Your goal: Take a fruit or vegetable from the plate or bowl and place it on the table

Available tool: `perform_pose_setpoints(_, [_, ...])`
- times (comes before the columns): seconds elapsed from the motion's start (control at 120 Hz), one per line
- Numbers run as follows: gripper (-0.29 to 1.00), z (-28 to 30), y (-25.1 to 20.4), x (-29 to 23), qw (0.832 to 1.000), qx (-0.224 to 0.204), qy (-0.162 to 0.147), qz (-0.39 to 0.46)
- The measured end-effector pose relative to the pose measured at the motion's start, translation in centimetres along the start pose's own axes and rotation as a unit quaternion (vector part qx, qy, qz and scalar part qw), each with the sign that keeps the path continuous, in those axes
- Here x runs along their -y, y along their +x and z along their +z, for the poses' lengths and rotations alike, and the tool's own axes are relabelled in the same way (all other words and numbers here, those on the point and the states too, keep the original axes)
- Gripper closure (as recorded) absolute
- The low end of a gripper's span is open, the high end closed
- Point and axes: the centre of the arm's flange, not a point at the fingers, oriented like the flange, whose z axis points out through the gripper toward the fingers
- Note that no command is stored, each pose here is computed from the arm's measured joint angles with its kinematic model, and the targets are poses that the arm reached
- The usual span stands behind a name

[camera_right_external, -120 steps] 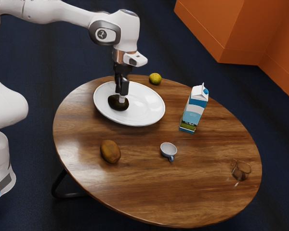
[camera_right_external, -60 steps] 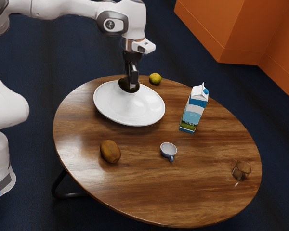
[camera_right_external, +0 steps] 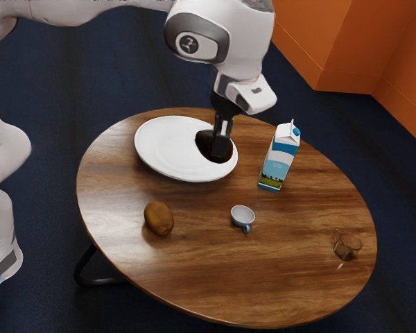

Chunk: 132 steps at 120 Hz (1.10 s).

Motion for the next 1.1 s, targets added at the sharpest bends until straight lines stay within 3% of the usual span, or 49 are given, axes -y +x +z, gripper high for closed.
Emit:
perform_pose_setpoints(0.183, [0.51,-2.8,-0.8,-11.1,0.994,-0.005,-0.013,0.105])
perform_pose_setpoints(0.317, [0.51,-1.5,-0.2,-16.4,0.988,0.009,-0.016,0.15])
perform_pose_setpoints(0.433, [0.51,1.3,2.4,-13.2,0.992,-0.011,0.028,0.123])
perform_pose_setpoints(0.508, [0.51,2.0,3.6,-11.4,0.99,-0.051,0.063,0.115])
perform_pose_setpoints(0.583, [0.52,2.1,4.0,-9.5,0.987,-0.094,0.069,0.109])
perform_pose_setpoints(0.667, [0.51,1.1,3.6,-3.9,0.988,-0.133,0.027,0.079])
perform_pose_setpoints(0.775, [0.51,4.1,3.1,-0.7,0.988,-0.133,-0.04,0.073])
perform_pose_setpoints(0.967, [0.51,11.0,4.7,-1.5,0.987,-0.062,-0.12,0.092])
perform_pose_setpoints(1.1, [0.52,15.3,6.1,-2.7,0.984,-0.033,-0.143,0.099])
